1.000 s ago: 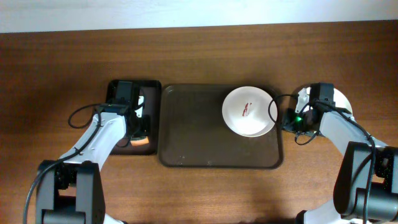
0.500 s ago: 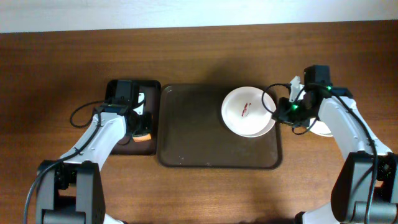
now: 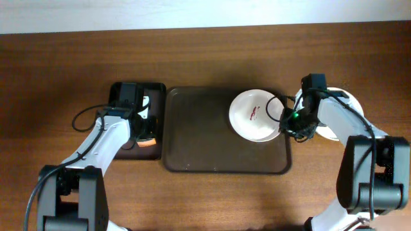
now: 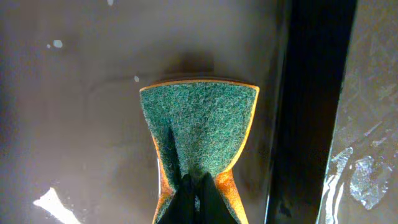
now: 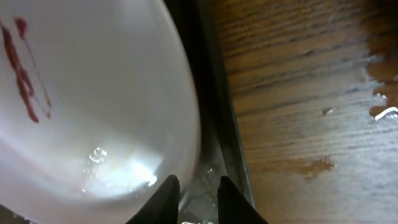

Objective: Clean dirty plates on tray and stack at the side
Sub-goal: 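Grip the rim of the last plate with the right gripper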

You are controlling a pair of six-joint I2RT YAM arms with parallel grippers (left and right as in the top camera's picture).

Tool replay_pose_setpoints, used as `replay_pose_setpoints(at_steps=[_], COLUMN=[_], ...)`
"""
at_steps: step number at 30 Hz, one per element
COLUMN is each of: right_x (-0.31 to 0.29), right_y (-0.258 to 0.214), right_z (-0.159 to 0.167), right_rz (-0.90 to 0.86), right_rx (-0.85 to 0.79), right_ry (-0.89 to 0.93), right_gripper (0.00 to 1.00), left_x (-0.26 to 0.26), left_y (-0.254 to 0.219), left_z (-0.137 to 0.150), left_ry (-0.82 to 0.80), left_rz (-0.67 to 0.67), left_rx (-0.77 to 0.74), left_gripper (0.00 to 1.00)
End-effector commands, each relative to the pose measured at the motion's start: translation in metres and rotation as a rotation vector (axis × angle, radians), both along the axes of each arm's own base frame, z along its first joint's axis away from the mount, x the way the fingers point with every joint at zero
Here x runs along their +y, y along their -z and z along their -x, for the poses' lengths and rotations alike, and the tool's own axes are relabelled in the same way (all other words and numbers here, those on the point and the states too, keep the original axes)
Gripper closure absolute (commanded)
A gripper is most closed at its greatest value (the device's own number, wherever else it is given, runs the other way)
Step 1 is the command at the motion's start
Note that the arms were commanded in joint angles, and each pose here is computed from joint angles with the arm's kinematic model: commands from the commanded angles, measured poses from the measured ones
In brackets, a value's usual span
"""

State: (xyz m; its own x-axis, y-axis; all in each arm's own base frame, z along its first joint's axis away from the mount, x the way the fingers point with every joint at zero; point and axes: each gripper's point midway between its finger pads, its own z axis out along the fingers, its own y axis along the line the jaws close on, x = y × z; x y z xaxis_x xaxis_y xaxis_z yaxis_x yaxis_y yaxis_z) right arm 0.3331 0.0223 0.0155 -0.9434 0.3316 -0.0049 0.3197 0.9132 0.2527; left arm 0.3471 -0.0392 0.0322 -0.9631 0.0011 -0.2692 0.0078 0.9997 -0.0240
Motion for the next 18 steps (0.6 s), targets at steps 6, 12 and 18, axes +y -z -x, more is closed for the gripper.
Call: replay_pose_setpoints(at_steps=[6, 12, 18], right_x=[0.032, 0.094, 0.119], right_y=[0.004, 0.002, 0.002], right_z=[-0.011, -0.010, -0.008], right_rz=[-0.077, -0.091, -0.082], right_rx=[-0.048, -0.081, -0.106], right_ry=[-0.058, -0.174, -0.234], right_gripper=[0.96, 0.96, 0.96], left_x=[-0.001, -0.001, -0.003], left_y=[-0.002, -0.002, -0.043], left_z=[-0.004, -0.004, -0.031], left_ry=[-0.012, -0.012, -0.010], left_rz=[0.018, 0.018, 0.032], left_rx=[-0.005, -0.005, -0.146], left_gripper=[1.00, 1.00, 1.00])
